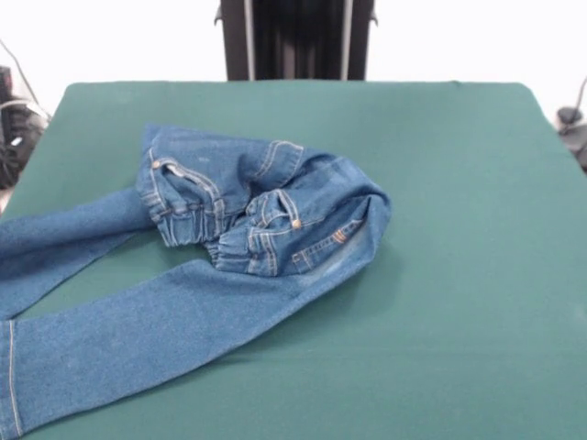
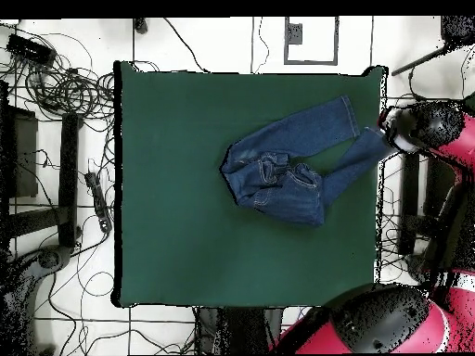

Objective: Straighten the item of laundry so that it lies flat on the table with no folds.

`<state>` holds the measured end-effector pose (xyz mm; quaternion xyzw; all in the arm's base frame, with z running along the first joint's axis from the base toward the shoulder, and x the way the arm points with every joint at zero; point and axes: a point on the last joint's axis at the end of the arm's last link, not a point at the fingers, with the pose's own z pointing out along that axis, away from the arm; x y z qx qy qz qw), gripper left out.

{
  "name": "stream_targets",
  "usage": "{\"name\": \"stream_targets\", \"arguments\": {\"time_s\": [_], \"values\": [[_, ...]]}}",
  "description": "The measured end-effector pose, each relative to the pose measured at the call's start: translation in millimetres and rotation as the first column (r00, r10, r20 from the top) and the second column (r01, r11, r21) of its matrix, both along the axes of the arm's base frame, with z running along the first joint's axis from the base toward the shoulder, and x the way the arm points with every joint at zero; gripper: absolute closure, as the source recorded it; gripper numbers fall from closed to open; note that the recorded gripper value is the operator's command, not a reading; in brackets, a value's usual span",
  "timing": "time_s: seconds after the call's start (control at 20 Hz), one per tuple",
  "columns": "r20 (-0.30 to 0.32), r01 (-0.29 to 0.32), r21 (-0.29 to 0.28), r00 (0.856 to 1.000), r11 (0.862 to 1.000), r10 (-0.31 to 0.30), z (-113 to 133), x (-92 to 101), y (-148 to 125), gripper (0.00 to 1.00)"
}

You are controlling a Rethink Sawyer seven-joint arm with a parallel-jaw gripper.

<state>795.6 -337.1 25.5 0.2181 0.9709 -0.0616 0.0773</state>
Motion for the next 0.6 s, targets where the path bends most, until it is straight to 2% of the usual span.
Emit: {"name": "stream_targets", "arguments": {"time_s": [0.3,0.6], "values": [[0.0,-0.008,0.005,1.0,1.0,0.008,8.9,0.7,6.4,0.0],[-0.018,-0.038,0.029,0.999,0.999,0.039,23.8,-7.3,30.4,0.0]]}}
